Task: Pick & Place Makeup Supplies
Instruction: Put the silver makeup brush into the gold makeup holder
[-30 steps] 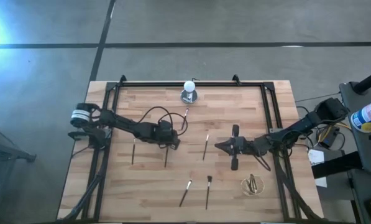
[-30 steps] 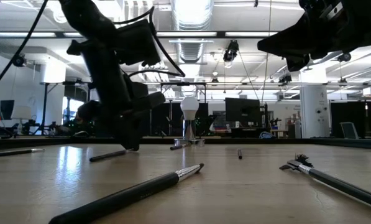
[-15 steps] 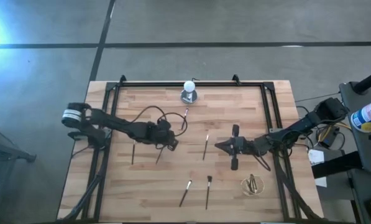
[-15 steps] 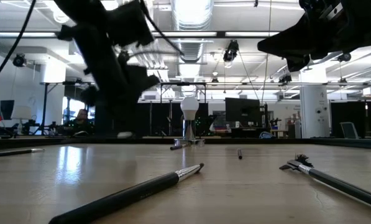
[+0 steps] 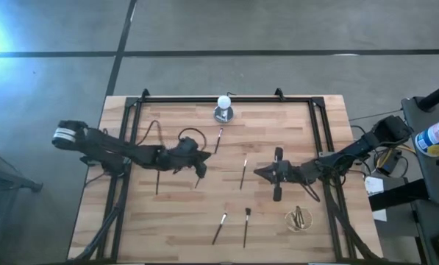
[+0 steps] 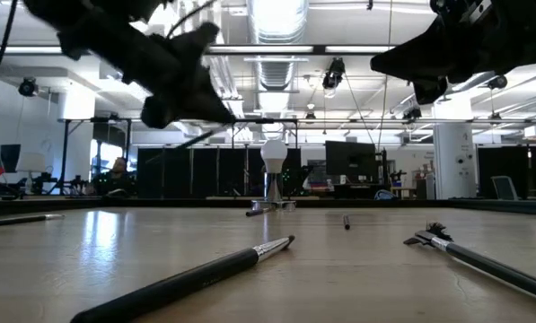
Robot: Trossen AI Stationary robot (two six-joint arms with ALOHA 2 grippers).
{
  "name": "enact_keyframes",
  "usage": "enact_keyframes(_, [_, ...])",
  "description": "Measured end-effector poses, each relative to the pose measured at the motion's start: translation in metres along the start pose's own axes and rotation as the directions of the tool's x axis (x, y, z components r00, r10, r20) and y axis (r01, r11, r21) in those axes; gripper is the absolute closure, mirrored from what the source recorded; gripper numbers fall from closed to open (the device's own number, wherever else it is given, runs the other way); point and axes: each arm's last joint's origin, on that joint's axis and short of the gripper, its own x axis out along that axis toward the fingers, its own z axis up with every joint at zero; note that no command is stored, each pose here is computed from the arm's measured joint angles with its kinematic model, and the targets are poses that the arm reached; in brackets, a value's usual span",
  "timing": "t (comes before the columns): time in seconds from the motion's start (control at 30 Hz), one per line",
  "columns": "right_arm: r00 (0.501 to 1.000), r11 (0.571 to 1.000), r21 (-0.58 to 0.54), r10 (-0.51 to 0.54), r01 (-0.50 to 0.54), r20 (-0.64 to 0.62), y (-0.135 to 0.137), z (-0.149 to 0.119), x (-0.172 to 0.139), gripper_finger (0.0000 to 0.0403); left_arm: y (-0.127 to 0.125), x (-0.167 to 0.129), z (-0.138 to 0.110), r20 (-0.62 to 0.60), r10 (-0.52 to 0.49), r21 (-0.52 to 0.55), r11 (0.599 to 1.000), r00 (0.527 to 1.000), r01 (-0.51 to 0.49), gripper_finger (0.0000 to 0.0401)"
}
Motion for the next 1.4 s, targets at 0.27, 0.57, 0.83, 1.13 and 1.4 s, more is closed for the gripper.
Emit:
enact_keyframes(0.27, [1.0,0.995,0.101,0.003,-0.005,0.021,0.005,0.01,0.009,0.0394,0.008,-0.011,-0.005,0.273,-0.363,0.089,0.931,0.891,0.353,0.0401])
enact_keyframes(0.57, [1.0,0.981,0.192,0.013,-0.01,-0.018,0.012,0.015,0.058,0.0361,0.0,-0.007,-0.003,0.293,-0.467,0.229,0.881,0.834,0.413,0.0401])
enact_keyframes(0.83, [1.0,0.961,0.277,0.013,-0.014,0.006,0.008,0.03,0.101,0.0278,-0.007,-0.01,0.008,0.355,-0.507,0.286,0.859,0.786,0.425,0.0401])
enact_keyframes(1.13, [1.0,0.945,0.327,-0.01,0.002,0.021,-0.002,0.035,0.134,0.0249,-0.007,-0.011,0.009,0.364,-0.51,0.306,0.856,0.779,0.417,0.0401])
enact_keyframes(1.4, [0.998,0.94,0.342,-0.03,0.008,0.06,-0.008,0.036,0.146,0.0282,-0.007,-0.011,0.009,0.362,-0.508,0.313,0.856,0.781,0.412,0.0401])
